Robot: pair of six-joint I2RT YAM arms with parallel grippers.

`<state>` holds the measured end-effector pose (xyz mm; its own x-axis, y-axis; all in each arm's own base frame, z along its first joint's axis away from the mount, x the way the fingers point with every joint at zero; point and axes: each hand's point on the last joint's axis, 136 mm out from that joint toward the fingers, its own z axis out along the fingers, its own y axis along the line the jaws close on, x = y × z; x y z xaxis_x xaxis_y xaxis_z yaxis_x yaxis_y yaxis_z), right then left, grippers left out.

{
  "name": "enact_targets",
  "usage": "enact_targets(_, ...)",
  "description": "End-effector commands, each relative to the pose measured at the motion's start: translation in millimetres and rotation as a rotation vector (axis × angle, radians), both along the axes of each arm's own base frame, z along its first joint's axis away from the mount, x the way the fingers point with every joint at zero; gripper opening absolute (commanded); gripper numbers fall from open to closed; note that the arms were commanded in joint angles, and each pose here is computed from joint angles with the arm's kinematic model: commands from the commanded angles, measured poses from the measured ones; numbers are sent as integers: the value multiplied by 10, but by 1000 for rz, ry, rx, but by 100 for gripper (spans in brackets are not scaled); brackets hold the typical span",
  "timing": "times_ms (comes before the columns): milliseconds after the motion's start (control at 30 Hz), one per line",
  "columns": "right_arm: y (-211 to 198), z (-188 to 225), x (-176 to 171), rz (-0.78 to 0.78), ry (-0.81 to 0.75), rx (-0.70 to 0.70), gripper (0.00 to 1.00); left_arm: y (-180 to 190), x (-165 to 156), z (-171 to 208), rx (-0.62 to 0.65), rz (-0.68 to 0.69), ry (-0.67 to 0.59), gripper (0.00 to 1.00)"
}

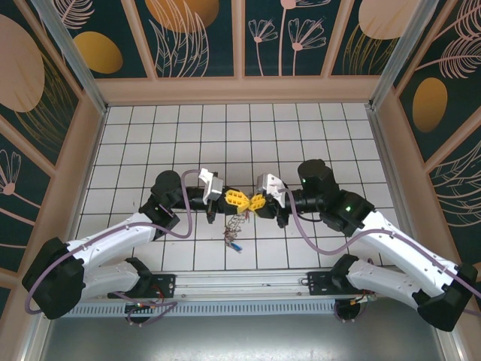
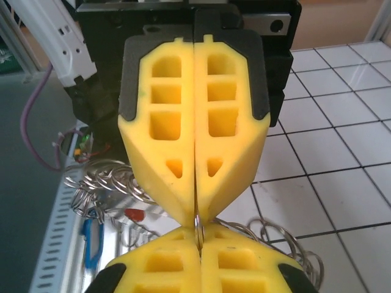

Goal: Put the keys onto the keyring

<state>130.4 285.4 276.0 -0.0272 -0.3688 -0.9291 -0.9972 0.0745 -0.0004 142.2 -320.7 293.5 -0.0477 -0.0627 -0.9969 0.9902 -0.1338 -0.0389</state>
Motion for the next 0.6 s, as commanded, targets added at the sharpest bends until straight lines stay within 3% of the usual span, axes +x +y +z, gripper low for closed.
enact_targets(0, 14, 154, -46, 32, -31, 57, 0, 24, -45, 182, -57, -5, -57, 0)
enact_targets(133, -30, 79, -16, 8, -36, 10, 0, 22, 3, 140, -6, 28, -46, 0)
enact_targets(200, -61, 43, 2, -8, -40, -18, 0, 23, 44, 70, 60, 59, -52, 16)
enact_targets(267, -87, 22, 9, -16, -42, -43, 0, 50, 46, -66, 152, 70, -91, 23)
enact_targets(400, -106, -45, 14, -15, -30, -93, 0, 116, 50, -333, 325, 70, -128, 24)
enact_targets(567, -59, -95, 19, 0, -11, -115, 0, 101, 74, -439, 397, 52, -97, 27)
